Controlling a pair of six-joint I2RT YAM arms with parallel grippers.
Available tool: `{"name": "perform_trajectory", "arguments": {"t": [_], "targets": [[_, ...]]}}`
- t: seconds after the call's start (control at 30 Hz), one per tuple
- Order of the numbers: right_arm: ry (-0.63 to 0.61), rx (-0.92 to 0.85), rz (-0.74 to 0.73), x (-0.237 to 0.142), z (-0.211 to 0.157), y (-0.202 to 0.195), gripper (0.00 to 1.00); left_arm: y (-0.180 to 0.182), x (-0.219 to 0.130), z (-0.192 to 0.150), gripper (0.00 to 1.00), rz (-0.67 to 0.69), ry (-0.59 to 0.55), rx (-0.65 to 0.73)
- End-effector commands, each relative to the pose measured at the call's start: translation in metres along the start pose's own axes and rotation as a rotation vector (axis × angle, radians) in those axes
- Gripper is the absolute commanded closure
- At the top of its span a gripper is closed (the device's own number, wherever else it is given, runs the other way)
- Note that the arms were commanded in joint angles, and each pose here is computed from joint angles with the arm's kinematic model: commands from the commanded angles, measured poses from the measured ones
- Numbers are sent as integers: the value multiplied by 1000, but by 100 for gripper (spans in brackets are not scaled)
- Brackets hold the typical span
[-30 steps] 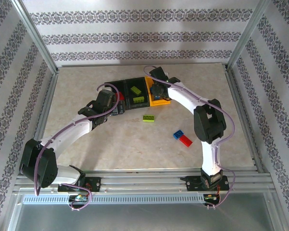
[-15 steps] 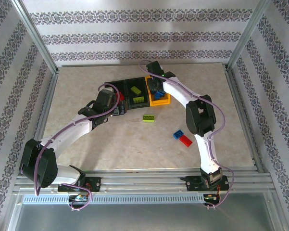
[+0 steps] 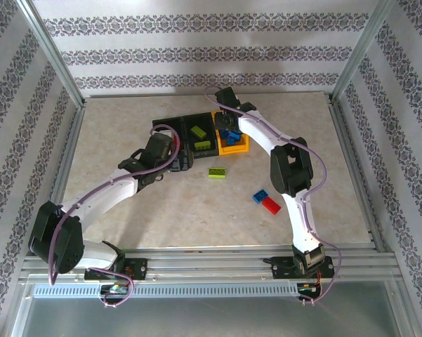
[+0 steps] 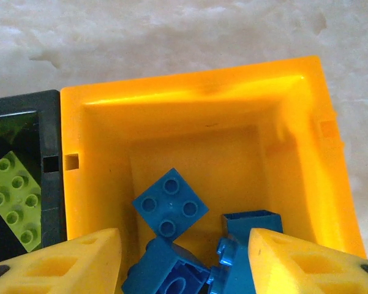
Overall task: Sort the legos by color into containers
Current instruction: Place the lego in the container, then pick up the lego from the center of the table.
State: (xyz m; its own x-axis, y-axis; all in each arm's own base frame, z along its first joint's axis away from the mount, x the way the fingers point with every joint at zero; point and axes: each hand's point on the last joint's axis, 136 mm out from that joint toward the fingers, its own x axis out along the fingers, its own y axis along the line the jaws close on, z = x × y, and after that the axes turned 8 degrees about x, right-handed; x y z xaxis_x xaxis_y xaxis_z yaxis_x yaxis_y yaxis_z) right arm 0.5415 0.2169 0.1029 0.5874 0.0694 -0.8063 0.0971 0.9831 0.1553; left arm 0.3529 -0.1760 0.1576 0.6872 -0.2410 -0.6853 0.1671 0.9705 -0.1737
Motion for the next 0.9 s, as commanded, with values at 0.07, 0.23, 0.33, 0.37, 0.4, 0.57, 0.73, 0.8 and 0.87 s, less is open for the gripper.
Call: {"name": "perform_trajectory", "arguments": {"t": [0.07, 0.23, 0.33, 0.37, 0.4, 0.57, 0.73, 0.8, 0.87], "targets": [[-51, 34, 18, -49, 21, -13, 39, -41, 8, -5, 0, -48, -6, 61], [-70, 78, -1, -75, 16, -37, 32, -75, 20, -16, 0, -66, 17, 119], [-74, 110, -25, -88, 7, -59, 29, -94, 29, -21, 0, -86, 32, 147], [-76, 121, -35, -92, 3, -67, 28, -101, 31, -23, 0, -91, 37, 155], [-77, 135, -48, -96, 0, -76, 26, -106, 34, -25, 0, -92, 41, 162], [-70, 192, -109, -112, -22, -121, 13, -125, 50, -34, 0, -99, 63, 177], [-75, 253, -162, -125, -41, -161, 2, -126, 69, -43, 0, -54, 97, 177], [-70, 277, -172, -129, -49, -174, 2, -122, 77, -46, 0, -13, 115, 184], [-65, 300, -177, -132, -56, -184, 2, -118, 84, -49, 0, 24, 131, 190]]}}
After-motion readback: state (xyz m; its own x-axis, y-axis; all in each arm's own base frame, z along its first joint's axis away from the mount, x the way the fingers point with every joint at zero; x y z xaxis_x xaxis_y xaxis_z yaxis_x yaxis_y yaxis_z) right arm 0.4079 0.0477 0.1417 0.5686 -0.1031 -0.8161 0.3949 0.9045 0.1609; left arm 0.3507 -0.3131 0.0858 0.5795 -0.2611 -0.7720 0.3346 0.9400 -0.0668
